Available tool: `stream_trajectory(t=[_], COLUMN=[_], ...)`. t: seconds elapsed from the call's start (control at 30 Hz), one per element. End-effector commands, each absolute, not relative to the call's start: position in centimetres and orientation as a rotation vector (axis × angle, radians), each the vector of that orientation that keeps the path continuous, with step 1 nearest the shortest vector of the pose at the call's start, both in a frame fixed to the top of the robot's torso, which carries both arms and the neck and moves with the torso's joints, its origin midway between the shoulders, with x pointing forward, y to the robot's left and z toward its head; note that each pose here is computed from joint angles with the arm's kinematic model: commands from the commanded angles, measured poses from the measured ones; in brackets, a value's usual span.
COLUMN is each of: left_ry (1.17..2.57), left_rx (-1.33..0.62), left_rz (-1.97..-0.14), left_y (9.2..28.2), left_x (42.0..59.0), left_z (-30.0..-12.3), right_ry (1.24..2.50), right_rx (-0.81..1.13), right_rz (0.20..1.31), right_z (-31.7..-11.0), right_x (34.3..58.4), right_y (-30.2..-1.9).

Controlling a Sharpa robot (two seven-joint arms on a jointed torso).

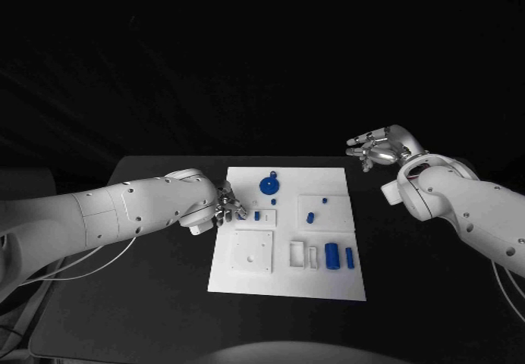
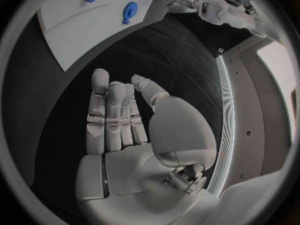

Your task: Assemble the parts on the task board

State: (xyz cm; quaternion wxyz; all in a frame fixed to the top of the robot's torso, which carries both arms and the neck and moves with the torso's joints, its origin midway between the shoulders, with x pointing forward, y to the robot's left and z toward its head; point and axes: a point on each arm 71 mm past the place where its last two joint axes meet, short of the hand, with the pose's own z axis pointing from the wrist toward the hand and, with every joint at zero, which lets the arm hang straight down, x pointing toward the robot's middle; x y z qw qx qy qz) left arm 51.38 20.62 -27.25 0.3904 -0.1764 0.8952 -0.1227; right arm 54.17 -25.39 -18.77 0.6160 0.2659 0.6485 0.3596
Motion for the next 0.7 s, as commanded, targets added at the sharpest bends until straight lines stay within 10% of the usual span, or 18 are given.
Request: stream_trajectory(t=[0.03, 0.7], left_ry=[2.317, 2.354], left_rx=[-0.423, -0.399], left_rz=[-0.292, -0.269], left_y=[20.59, 20.06], left_x=[51.01, 51.4], left_z=[-27.85, -28.08], right_ry=[1.501, 1.502], right_rx=[0.603, 0.603], right_rz=[0.832, 0.831], right_z=[-18.8, -18.81], right_x=[54.16, 54.14], right_y=[-25.31, -25.33])
